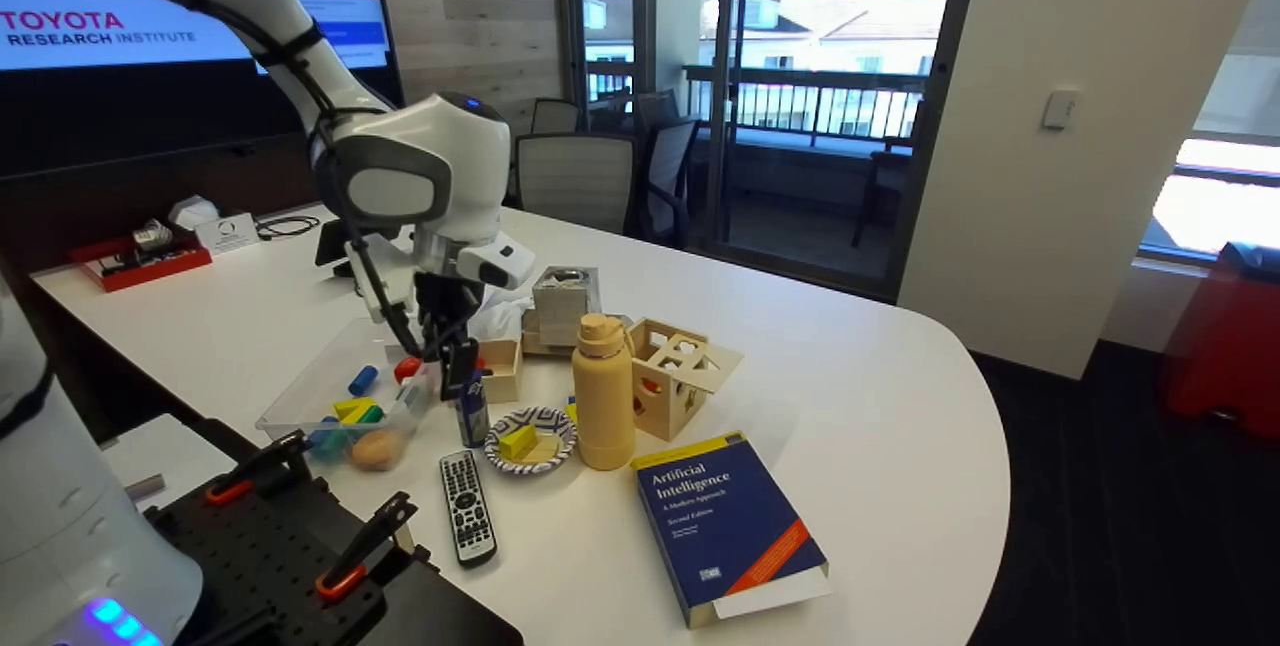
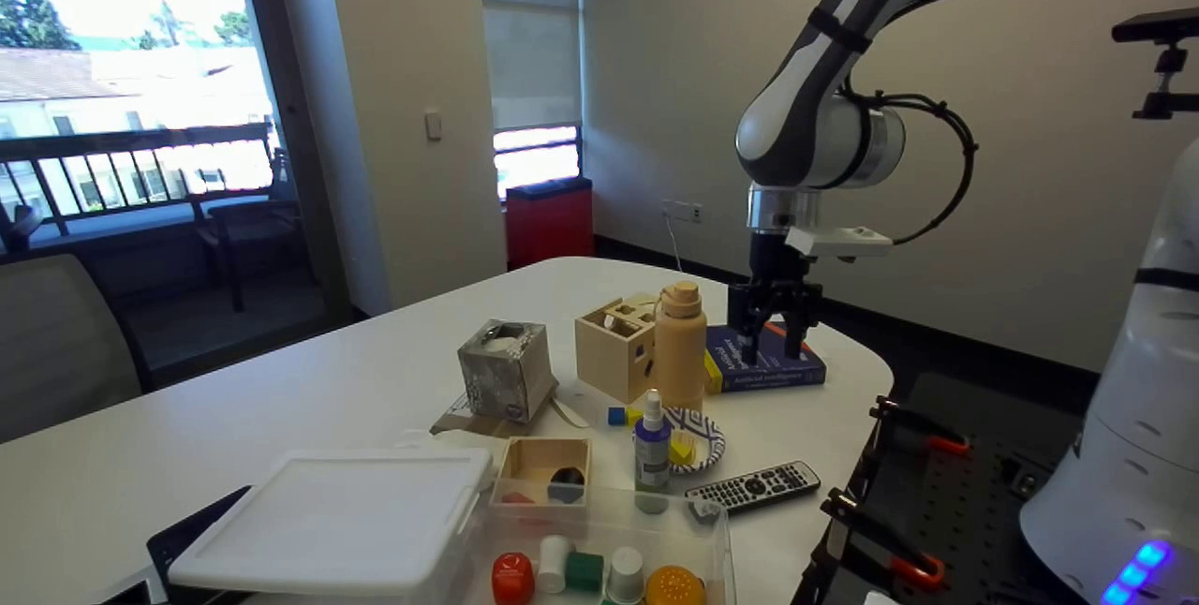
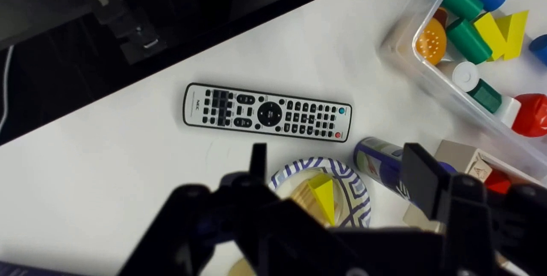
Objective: Press a button on the remote
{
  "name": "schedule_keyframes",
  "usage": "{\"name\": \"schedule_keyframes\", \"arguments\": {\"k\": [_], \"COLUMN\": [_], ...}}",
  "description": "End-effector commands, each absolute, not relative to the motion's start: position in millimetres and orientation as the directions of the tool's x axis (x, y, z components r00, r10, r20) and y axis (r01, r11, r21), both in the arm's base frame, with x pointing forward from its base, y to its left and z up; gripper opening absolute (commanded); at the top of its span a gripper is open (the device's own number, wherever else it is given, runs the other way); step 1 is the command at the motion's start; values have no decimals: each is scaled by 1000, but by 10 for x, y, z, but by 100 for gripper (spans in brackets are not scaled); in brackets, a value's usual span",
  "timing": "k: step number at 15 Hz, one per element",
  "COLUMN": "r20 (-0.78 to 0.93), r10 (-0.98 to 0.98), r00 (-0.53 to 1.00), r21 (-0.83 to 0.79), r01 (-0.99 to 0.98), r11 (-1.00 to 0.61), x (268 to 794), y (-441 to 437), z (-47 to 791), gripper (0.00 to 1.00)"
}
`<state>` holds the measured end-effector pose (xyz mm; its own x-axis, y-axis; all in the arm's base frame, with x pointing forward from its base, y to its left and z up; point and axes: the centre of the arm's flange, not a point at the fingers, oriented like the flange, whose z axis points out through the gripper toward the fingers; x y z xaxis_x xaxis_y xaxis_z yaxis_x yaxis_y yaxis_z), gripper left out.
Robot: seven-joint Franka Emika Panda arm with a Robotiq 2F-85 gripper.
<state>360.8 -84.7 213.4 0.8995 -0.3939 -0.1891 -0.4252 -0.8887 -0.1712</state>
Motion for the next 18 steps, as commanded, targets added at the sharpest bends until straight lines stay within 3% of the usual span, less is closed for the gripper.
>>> {"name": "schedule_keyframes", "arguments": {"k": [1, 7, 18], "r20": [-224, -259, -269], "r10": [-416, -422, -452], "r00": [882, 869, 851], "r21": [-219, -245, -131], "r01": [-461, -482, -497], "r11": [-860, -841, -858], "x": [3598, 3597, 3720], "y": [-921, -929, -959], "z": [1744, 1327, 639], "gripper": [49, 3, 0]}}
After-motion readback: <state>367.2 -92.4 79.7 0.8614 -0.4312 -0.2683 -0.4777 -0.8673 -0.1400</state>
